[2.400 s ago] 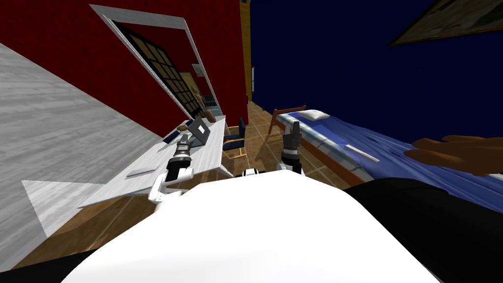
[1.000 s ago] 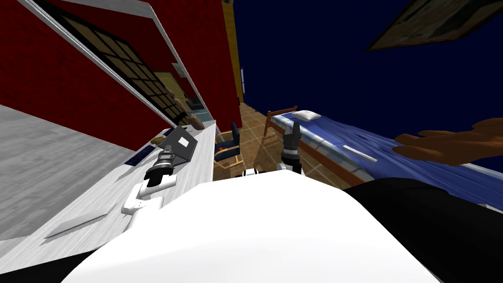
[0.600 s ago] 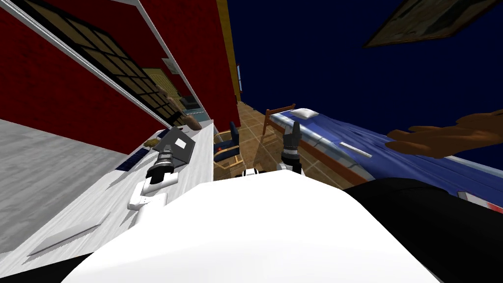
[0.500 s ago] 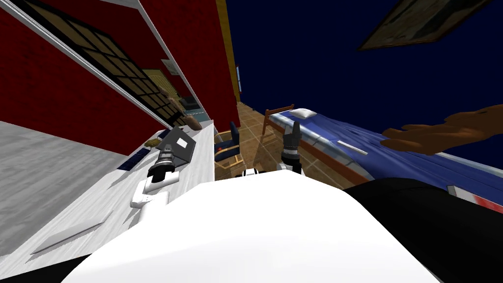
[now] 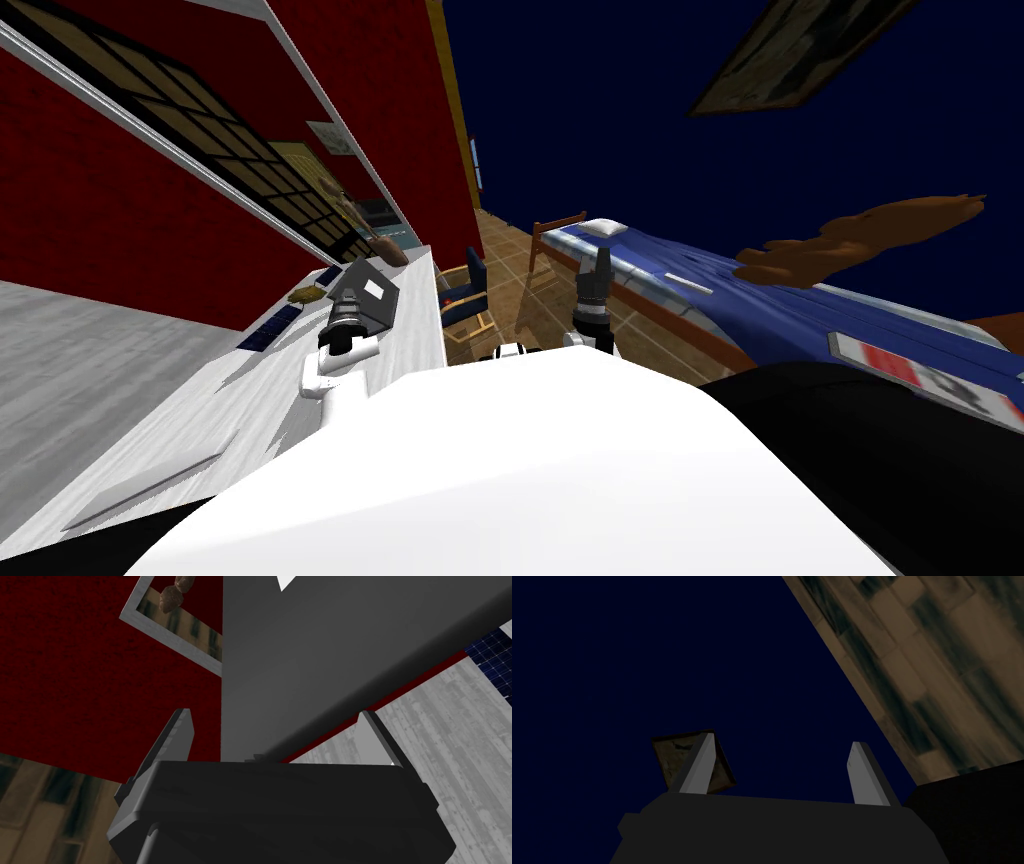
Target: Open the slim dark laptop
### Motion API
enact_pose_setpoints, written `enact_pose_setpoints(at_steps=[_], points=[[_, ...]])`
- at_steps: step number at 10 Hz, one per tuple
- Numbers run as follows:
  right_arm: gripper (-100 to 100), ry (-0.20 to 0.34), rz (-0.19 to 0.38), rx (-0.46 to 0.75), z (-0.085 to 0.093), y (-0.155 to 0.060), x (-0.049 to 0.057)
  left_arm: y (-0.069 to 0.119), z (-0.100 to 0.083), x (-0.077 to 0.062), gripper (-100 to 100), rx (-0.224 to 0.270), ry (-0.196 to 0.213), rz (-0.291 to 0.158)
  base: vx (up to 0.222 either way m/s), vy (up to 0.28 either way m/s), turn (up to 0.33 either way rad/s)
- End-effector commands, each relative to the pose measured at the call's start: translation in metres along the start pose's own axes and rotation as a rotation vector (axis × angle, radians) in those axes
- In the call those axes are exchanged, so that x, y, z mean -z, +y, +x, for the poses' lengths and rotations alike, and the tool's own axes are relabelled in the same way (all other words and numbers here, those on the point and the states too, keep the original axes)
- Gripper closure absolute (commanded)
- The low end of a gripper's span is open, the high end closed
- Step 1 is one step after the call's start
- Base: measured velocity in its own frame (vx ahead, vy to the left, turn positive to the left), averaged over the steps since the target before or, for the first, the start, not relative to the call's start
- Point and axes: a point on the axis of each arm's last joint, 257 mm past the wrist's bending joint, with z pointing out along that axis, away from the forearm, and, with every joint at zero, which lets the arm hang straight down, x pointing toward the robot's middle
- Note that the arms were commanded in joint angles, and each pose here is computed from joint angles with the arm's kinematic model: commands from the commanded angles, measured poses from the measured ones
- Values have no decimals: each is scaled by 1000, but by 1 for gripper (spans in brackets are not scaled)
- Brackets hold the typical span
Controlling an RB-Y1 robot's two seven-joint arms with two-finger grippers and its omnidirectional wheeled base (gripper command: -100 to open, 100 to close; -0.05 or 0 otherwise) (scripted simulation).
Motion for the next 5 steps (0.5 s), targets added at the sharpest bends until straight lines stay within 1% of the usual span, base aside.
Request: enact_pose_setpoints(at_steps=[1,2,3,4,5], points=[[0,0,0,0,0,0,0,-9,7,-7,-100,-1,-18,-24,-78,83,-122],[0,0,0,0,0,0,0,-9,14,-8,-100,-7,-21,-47,-125,99,-248],[0,0,0,0,0,0,0,-15,13,-11,-100,-1,-25,-39,-68,31,-180],[0,0,0,0,0,0,0,-18,20,-13,-100,-3,-28,-58,-74,23,-116],[0,0,0,0,0,0,0,-20,19,-14,-100,-1,-29,-56,-71,13,-64]])
